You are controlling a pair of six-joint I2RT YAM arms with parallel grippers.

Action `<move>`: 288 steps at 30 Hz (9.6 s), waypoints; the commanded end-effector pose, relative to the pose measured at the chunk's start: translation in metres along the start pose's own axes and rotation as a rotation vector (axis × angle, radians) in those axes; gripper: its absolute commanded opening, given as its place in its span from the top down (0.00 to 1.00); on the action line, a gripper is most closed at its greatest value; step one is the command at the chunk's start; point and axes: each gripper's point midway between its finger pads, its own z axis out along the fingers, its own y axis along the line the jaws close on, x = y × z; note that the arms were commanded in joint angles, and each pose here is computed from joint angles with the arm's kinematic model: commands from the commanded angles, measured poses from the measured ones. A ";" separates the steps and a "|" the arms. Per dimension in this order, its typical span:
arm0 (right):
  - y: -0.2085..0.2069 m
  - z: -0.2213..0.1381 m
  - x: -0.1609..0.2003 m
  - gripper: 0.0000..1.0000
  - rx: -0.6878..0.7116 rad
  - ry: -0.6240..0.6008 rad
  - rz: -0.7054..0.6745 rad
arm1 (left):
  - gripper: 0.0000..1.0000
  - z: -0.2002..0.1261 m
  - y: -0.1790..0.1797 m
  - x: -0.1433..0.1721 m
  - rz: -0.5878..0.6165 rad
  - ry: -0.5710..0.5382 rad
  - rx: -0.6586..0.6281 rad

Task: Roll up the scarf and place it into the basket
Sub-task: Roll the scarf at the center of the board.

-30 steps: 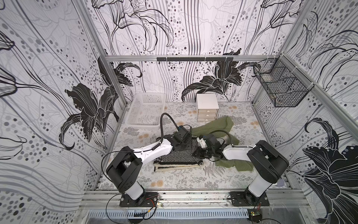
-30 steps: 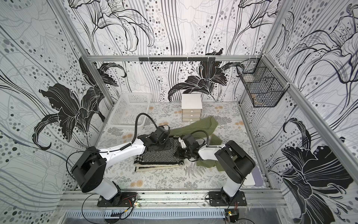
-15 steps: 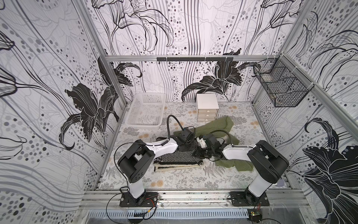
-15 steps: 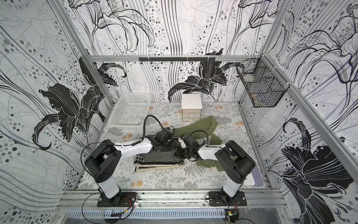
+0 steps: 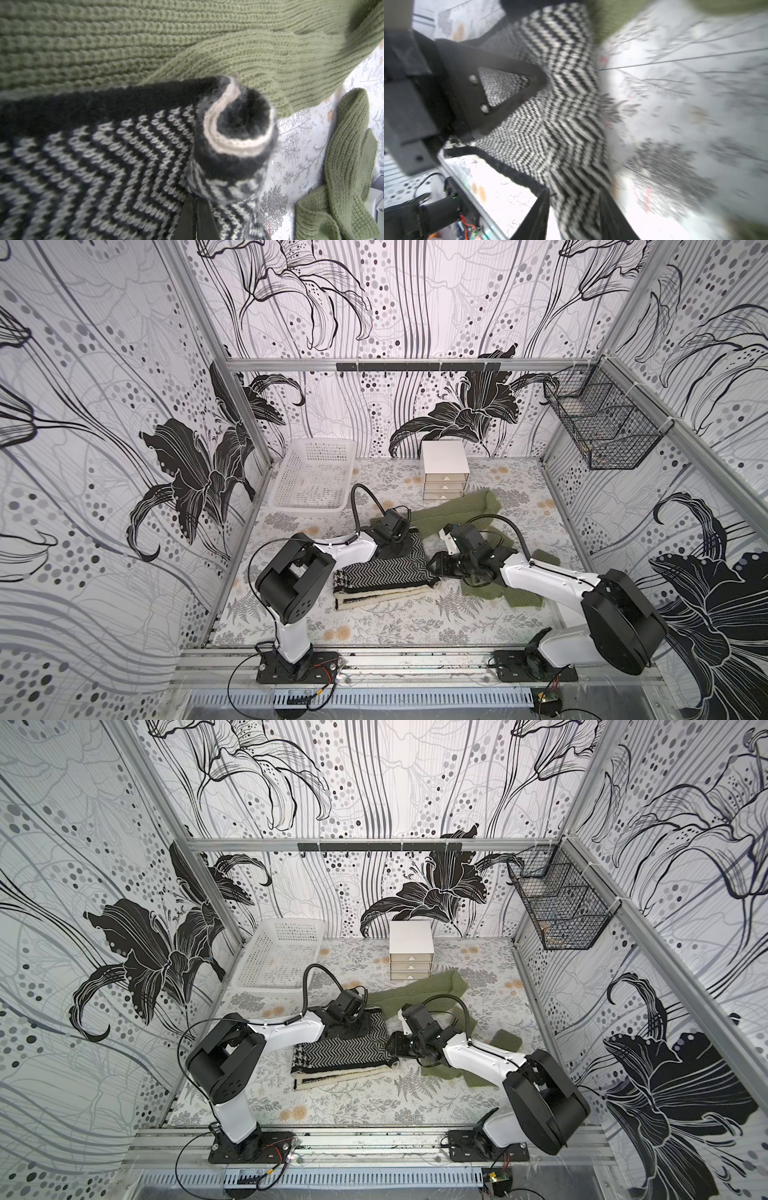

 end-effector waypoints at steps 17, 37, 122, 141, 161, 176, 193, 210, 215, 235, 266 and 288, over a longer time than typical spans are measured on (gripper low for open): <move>-0.008 0.018 0.011 0.52 0.049 0.109 -0.047 | 1.00 0.020 0.019 0.011 -0.025 0.009 0.055; -0.002 0.056 0.015 1.00 -0.056 0.130 0.026 | 1.00 0.019 0.020 0.018 -0.062 0.027 0.092; 0.004 0.038 -0.006 0.55 -0.256 0.140 0.052 | 1.00 0.008 -0.009 0.067 -0.011 0.041 0.307; -0.086 0.024 -0.006 0.54 0.253 0.219 0.041 | 1.00 -0.007 -0.007 0.072 0.022 0.015 0.355; -0.017 0.034 0.016 0.54 -0.182 0.335 0.039 | 1.00 -0.010 -0.017 0.075 0.040 -0.077 0.542; 0.031 0.020 -0.002 0.54 -0.417 0.215 0.066 | 1.00 -0.014 -0.014 0.072 0.083 -0.096 0.505; 0.041 0.038 0.007 0.69 -0.386 0.239 0.053 | 1.00 -0.014 -0.015 0.071 0.090 -0.091 0.501; -0.027 -0.029 -0.002 1.00 0.419 0.190 -0.212 | 0.36 -0.051 -0.042 0.046 0.172 -0.117 0.480; -0.029 -0.037 -0.007 1.00 0.519 0.156 -0.234 | 0.38 -0.052 -0.055 0.045 0.165 -0.113 0.499; 0.001 -0.014 -0.002 1.00 0.427 0.134 -0.219 | 1.00 0.018 -0.074 0.055 0.079 0.035 0.329; -0.030 -0.012 0.004 0.49 0.284 0.165 -0.107 | 1.00 0.043 -0.020 0.078 0.020 0.084 0.197; -0.029 0.014 -0.005 0.37 0.032 -0.114 0.190 | 1.00 0.041 0.001 0.079 -0.036 0.082 0.177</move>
